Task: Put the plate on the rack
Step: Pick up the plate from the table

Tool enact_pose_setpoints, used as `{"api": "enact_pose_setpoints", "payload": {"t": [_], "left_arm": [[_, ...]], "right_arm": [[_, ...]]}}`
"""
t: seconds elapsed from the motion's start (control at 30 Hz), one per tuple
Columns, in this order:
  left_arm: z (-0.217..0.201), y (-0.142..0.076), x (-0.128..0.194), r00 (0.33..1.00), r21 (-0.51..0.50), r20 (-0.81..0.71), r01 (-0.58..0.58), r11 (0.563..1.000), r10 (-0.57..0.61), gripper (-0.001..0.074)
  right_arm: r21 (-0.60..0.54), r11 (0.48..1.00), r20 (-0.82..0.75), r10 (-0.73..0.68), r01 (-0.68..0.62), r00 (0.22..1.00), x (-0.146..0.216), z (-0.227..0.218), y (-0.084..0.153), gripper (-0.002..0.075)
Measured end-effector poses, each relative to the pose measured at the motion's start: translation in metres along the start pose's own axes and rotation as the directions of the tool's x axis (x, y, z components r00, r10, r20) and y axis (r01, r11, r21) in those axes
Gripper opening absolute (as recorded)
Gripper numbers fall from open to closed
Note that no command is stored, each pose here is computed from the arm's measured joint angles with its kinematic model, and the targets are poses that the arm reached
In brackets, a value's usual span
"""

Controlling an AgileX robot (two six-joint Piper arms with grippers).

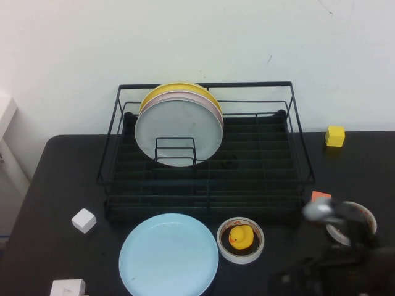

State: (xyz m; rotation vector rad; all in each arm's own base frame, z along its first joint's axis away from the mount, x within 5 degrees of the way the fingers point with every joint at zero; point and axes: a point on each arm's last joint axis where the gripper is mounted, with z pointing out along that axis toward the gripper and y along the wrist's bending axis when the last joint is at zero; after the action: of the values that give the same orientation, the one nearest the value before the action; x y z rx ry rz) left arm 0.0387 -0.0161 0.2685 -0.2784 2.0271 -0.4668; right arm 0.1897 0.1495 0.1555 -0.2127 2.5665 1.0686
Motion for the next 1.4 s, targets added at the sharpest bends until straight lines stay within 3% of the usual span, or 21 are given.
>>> {"api": "enact_pose_setpoints", "payload": {"t": [0.2, 0.3, 0.53, 0.77, 0.97, 1.23, 1.3, 1.4], "left_arm": [[0.000, 0.000, 0.000, 1.000, 0.001, 0.000, -0.001, 1.000, 0.001, -0.0001], [0.000, 0.000, 0.000, 1.000, 0.002, 0.000, -0.004, 1.000, 0.004, -0.0001], [0.000, 0.000, 0.000, 1.000, 0.003, 0.001, -0.009, 1.000, 0.009, -0.0001], [0.000, 0.000, 0.000, 1.000, 0.004, 0.001, -0.009, 1.000, 0.009, -0.0001], [0.000, 0.000, 0.000, 1.000, 0.004, 0.001, -0.009, 1.000, 0.009, -0.0002], [0.000, 0.000, 0.000, 1.000, 0.004, 0.001, -0.009, 1.000, 0.009, -0.0002], [0.000, 0.000, 0.000, 1.000, 0.004, 0.001, -0.009, 1.000, 0.009, -0.0002], [0.000, 0.000, 0.000, 1.000, 0.004, 0.001, -0.009, 1.000, 0.009, -0.0002]], "right_arm": [[-0.045, 0.991, -0.053, -0.126, 0.124, 0.991, -0.015, 0.040, 0.032, -0.0002], [-0.062, 0.992, -0.062, -0.111, 0.107, 0.992, -0.025, 0.057, 0.039, -0.0002], [-0.010, 1.000, -0.153, 0.002, -0.003, 0.988, -0.020, 0.093, 0.017, -0.0002], [-0.040, 0.994, -0.208, -0.109, 0.102, 0.972, -0.011, 0.106, 0.007, -0.0002], [0.009, 0.975, -0.189, -0.217, 0.222, 0.958, -0.014, 0.107, 0.001, -0.0002], [0.120, 0.959, -0.173, -0.236, 0.258, 0.956, -0.018, 0.106, -0.009, -0.0001], [0.157, 0.957, -0.166, -0.218, 0.244, 0.962, -0.019, 0.106, -0.012, 0.0011], [0.192, 0.965, -0.148, -0.150, 0.177, 0.978, -0.020, 0.106, -0.014, 0.0100]]}}
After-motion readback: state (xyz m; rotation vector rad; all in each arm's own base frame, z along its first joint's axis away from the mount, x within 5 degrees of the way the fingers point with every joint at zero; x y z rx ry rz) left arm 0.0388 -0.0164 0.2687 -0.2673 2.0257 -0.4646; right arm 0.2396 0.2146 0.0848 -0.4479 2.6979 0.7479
